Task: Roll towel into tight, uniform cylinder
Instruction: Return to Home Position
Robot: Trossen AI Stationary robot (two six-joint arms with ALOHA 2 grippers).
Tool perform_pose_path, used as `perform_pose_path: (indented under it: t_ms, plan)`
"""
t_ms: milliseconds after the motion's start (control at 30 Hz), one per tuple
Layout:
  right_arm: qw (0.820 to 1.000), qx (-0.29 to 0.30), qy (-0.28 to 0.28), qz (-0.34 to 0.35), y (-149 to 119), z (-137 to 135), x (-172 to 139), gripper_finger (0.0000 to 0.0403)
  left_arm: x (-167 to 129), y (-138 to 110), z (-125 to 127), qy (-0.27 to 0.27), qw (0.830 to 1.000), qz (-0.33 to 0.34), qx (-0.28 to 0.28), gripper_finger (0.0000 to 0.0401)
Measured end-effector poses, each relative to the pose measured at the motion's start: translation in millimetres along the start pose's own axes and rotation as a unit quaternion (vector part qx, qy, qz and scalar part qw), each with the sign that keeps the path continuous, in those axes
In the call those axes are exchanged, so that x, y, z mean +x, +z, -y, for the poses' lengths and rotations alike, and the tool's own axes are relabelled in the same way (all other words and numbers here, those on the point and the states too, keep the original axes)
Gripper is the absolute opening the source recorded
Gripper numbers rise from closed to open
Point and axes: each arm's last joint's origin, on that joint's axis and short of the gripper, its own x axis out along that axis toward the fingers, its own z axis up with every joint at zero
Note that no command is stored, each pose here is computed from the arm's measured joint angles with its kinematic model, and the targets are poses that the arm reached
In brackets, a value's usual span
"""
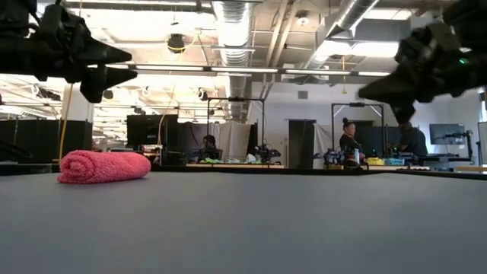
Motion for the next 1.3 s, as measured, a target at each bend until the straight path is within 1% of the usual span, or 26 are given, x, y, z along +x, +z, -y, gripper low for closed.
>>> perform_pose_path:
  t_ms: [67,133,200,333,400,433,467,567,633,700,833,933,1300]
  plan:
    - [1.000,0.001,0.001,0.005,-9,5,-7,0.0021,0,0,1,-0.016,1.000,0.000,0.007,0.0222]
    - [1.000,0.003,-0.024,0.003,-12,10,-11,0.0021,-1,0,1,-0.023,1.000,0.001,0.011,0.0222]
    - [0.999,0.004,-0.046,0.001,-13,13,-15,0.0021,-1,-5,1,-0.024,0.999,-0.025,0.015,0.0222]
    - [0.998,-0.016,-0.055,-0.009,-15,16,-22,0.0021,-1,-11,-1,-0.027,0.997,-0.059,0.031,0.0222]
    - [0.998,-0.007,-0.062,-0.019,-17,18,-26,0.0021,-2,-14,-1,-0.027,0.996,-0.077,0.035,0.0222]
    - [0.998,0.003,-0.063,-0.007,-15,18,-28,0.0021,-2,-14,-1,-0.037,0.996,-0.079,0.034,0.0222]
    - [0.998,-0.001,-0.062,0.004,-13,17,-29,0.0021,-2,-14,0,-0.051,0.995,-0.080,0.032,0.0222]
    - [0.997,-0.050,-0.058,0.018,-10,17,-31,0.0021,-2,-16,2,-0.084,0.991,-0.096,0.033,0.0222]
    - [0.995,-0.076,-0.058,0.018,-9,17,-32,0.0026,-2,-18,2,-0.080,0.991,-0.101,0.037,0.0222]
    - [0.995,-0.086,-0.057,0.017,-9,17,-32,0.0031,-1,-18,1,-0.074,0.991,-0.105,0.031,0.0222]
    - [0.995,-0.084,-0.057,0.016,-10,17,-32,0.0039,0,-21,1,-0.068,0.990,-0.121,-0.011,0.0222]
    - [0.995,-0.084,-0.057,0.015,-10,17,-32,0.0039,0,-22,1,-0.064,0.990,-0.126,-0.030,0.0222]
    - [0.995,-0.085,-0.056,0.014,-10,17,-32,0.0039,0,-22,1,-0.063,0.989,-0.126,-0.039,0.0222]
